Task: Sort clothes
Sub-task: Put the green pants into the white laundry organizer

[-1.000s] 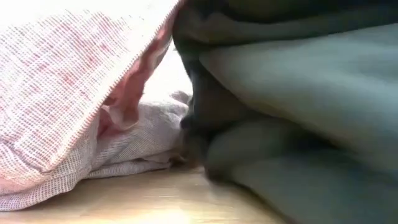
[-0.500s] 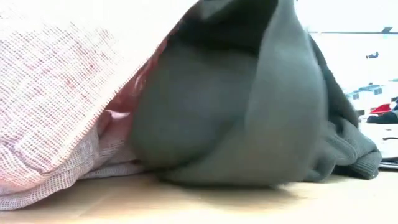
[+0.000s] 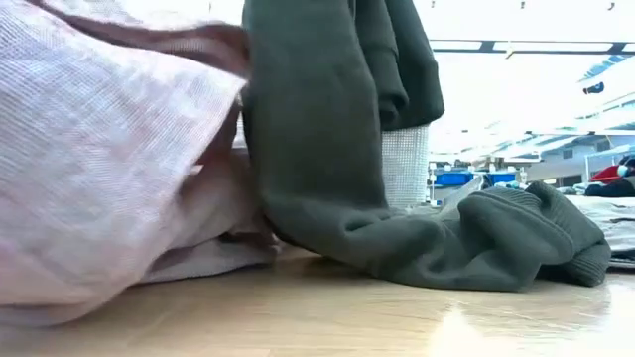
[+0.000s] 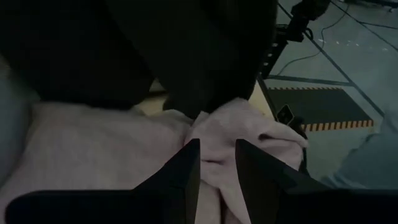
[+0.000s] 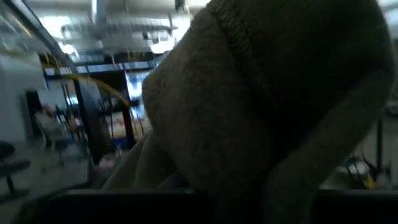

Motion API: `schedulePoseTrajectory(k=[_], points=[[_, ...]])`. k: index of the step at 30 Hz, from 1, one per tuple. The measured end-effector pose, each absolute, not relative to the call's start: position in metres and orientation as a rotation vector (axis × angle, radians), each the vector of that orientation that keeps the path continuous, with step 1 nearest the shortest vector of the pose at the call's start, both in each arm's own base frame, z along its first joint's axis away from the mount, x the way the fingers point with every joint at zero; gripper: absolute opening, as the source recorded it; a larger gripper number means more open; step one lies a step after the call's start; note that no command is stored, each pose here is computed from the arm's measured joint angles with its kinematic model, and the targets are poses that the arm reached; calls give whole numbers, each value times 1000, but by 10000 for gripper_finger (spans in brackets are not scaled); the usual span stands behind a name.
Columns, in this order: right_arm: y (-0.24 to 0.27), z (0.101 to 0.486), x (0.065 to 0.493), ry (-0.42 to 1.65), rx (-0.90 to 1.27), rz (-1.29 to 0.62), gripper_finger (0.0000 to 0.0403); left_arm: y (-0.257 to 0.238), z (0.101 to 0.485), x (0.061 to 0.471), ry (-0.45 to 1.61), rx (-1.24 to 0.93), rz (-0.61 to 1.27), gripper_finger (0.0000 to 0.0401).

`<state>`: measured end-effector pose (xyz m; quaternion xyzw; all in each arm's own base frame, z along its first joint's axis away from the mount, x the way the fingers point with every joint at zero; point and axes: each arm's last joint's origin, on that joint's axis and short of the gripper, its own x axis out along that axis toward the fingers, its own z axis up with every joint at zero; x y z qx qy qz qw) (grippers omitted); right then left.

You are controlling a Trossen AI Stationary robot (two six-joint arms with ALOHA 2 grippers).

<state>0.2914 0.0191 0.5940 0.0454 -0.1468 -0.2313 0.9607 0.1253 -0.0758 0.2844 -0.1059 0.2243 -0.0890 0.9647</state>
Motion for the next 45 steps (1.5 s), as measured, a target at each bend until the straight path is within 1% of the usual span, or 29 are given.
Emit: schedulePoseTrajectory(k=[5, 9, 20, 23, 26, 29, 33, 39, 42, 45], points=[[-9, 606, 297, -485, 67, -425, 33, -75, 284, 125, 445, -205, -153, 106], [-38, 607, 309, -592, 27, -422, 33, -73, 285, 126, 429, -196, -106, 106], [-120, 576, 354, -692, -25, -461, 33, -60, 283, 131, 416, -152, 37, 106], [-141, 564, 362, -663, 7, -436, 33, -56, 283, 133, 420, -140, 66, 106], [-156, 550, 369, -540, 86, -412, 33, -52, 282, 134, 423, -142, 92, 106], [-164, 532, 373, -335, 144, -405, 33, -50, 282, 134, 429, -142, 108, 106], [-165, 510, 372, -74, 191, -432, 33, -50, 280, 133, 448, -132, 112, 106], [-159, 484, 359, 268, 237, -476, 33, -50, 280, 133, 448, -134, 110, 106], [-156, 471, 356, 406, 257, -498, 33, -49, 281, 132, 442, -144, 108, 106], [-156, 457, 357, 495, 287, -514, 33, -47, 282, 130, 433, -151, 111, 106]])
